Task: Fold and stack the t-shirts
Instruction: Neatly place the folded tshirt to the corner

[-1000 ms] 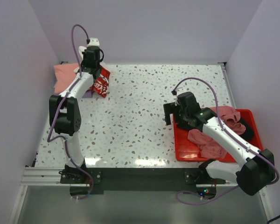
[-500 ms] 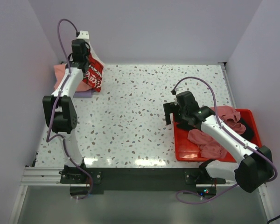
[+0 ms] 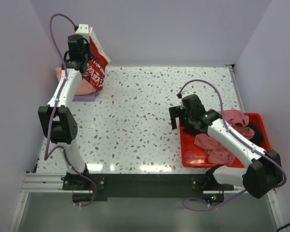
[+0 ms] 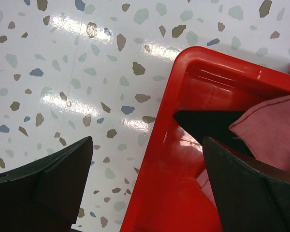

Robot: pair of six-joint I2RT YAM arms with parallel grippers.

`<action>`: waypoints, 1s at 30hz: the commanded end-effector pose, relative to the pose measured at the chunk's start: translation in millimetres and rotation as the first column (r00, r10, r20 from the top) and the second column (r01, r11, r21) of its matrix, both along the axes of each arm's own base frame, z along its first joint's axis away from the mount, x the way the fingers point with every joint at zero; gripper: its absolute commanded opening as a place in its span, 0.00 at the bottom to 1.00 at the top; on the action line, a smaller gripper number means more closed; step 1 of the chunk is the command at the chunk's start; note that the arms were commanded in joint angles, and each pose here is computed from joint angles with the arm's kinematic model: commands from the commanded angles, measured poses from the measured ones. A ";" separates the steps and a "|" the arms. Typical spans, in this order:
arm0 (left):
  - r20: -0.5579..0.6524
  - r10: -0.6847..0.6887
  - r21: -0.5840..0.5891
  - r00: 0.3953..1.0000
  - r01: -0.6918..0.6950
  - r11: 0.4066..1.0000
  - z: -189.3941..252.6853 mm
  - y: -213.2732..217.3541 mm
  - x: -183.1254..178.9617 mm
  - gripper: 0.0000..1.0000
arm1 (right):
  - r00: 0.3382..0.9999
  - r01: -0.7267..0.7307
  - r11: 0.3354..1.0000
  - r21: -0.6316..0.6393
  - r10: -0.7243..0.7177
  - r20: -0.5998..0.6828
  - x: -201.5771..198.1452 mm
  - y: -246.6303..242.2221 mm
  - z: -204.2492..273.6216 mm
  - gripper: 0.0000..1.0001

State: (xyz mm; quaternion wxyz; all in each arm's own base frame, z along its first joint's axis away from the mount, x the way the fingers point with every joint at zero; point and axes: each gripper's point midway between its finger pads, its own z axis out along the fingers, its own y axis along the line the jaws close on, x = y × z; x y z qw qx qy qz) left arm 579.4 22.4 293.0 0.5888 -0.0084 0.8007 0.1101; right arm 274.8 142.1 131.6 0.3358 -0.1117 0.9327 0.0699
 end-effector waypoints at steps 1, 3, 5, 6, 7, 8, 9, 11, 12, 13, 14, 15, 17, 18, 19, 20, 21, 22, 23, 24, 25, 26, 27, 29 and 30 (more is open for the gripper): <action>0.164 0.010 -0.022 0.986 -0.006 1.000 67.1 1.5 -5.8 0.00 | 0.999 0.019 1.000 -0.018 -0.019 0.043 11.8 -2.9 11.2 0.99; 0.150 0.026 -0.016 0.988 -0.024 1.000 61.3 4.7 -5.4 0.00 | 0.999 0.018 1.000 -0.022 -0.017 0.040 12.5 -2.3 10.1 0.99; 0.146 0.072 -0.001 0.987 -0.073 0.997 54.9 14.1 -4.9 0.00 | 0.999 0.020 0.999 -0.025 -0.019 0.039 12.4 -2.9 10.4 0.99; 0.140 0.086 0.011 0.986 -0.088 0.996 49.9 17.3 -4.2 0.00 | 0.999 0.022 0.999 -0.027 -0.021 0.041 13.0 -3.2 10.2 0.99; 0.127 0.095 0.030 0.987 -0.099 0.995 43.2 20.9 -3.9 0.00 | 0.999 0.022 0.999 -0.028 -0.021 0.041 13.2 -3.7 10.2 0.99; 0.120 0.098 0.035 0.988 -0.103 0.994 39.4 24.3 -2.7 0.00 | 0.999 0.025 0.999 -0.031 -0.024 0.043 13.6 -4.5 10.6 0.99; 0.107 0.100 0.038 0.989 -0.105 0.994 32.4 26.1 -0.6 0.00 | 0.999 0.025 0.999 -0.035 -0.024 0.041 13.8 -4.7 9.7 0.99; 0.086 0.104 0.045 0.991 -0.108 0.993 19.7 33.4 2.1 0.00 | 0.999 0.033 0.999 -0.039 -0.031 0.042 14.6 -6.3 10.2 0.99; 0.078 0.096 0.041 0.992 -0.099 0.994 12.0 33.8 6.0 0.00 | 0.999 0.032 0.999 -0.042 -0.030 0.040 14.2 -6.2 9.9 0.99; 0.067 0.087 0.051 0.994 -0.090 0.995 6.8 33.2 8.0 0.00 | 0.999 0.033 0.998 -0.045 -0.031 0.042 14.5 -6.8 10.4 0.99; 0.060 0.112 0.057 0.992 -0.116 0.992 2.3 49.5 8.1 0.00 | 0.999 0.038 0.998 -0.045 -0.036 0.041 14.5 -7.5 10.6 0.99; 0.049 0.115 0.066 0.992 -0.118 0.991 -5.0 52.7 11.0 0.00 | 0.999 0.035 0.998 -0.048 -0.033 0.040 14.8 -7.2 10.7 0.99; 0.035 0.134 0.074 0.990 -0.136 0.988 -13.9 67.8 12.0 0.00 | 0.998 0.040 0.998 -0.053 -0.038 0.040 14.6 -8.4 10.4 0.99; 0.030 0.125 0.072 0.992 -0.127 0.989 -19.5 70.6 15.0 0.00 | 0.998 0.042 0.998 -0.056 -0.040 0.040 15.2 -8.7 10.1 0.99; 0.025 0.127 0.071 0.992 -0.128 0.989 -23.4 75.5 15.4 0.00 | 0.998 0.047 0.997 -0.062 -0.044 0.040 15.5 -10.1 10.0 0.99; 0.029 0.138 0.067 0.990 -0.140 0.988 -25.9 85.3 16.1 0.00 | 0.998 0.050 0.997 -0.067 -0.048 0.038 15.7 -11.1 9.4 0.99; 0.024 0.139 0.069 0.990 -0.140 0.988 -31.0 89.3 17.5 0.00 | 0.998 0.050 0.997 -0.067 -0.048 0.038 15.8 -11.1 10.9 0.99; 0.016 0.141 0.077 0.990 -0.142 0.987 -37.3 94.5 17.6 0.00 | 0.998 0.052 0.996 -0.071 -0.050 0.035 15.3 -11.6 9.8 0.99; 0.014 0.151 0.079 0.988 -0.152 0.985 -41.0 102.4 17.4 0.00 | 0.998 0.055 0.996 -0.073 -0.052 0.038 15.8 -12.0 10.8 0.99; 0.014 0.149 0.081 0.989 -0.149 0.985 -45.6 107.6 19.8 0.00 | 0.998 0.059 0.995 -0.077 -0.056 0.034 15.7 -13.1 9.6 0.99; -0.003 0.134 0.084 0.991 -0.133 0.988 -54.2 109.0 20.0 0.00 | 0.998 0.061 0.995 -0.076 -0.058 0.037 16.0 -13.0 10.7 0.99; 0.030 0.145 0.086 0.989 -0.147 0.985 -51.4 119.3 23.0 0.00 | 0.998 0.063 0.995 -0.080 -0.060 0.036 16.0 -13.6 10.5 0.99; 0.010 0.136 0.089 0.991 -0.136 0.987 -63.6 122.7 24.2 0.00 | 0.997 0.065 0.995 -0.078 -0.062 0.036 16.3 -13.3 11.0 0.99; 0.006 0.162 0.086 0.987 -0.162 0.983 -72.8 138.8 23.6 0.00 | 0.997 0.070 0.995 -0.075 -0.067 0.035 17.1 -13.2 10.9 0.99; -0.009 0.176 0.080 0.984 -0.175 0.981 -83.4 145.9 24.1 0.00 | 0.997 0.068 0.995 -0.077 -0.066 0.031 16.4 -13.0 10.4 0.99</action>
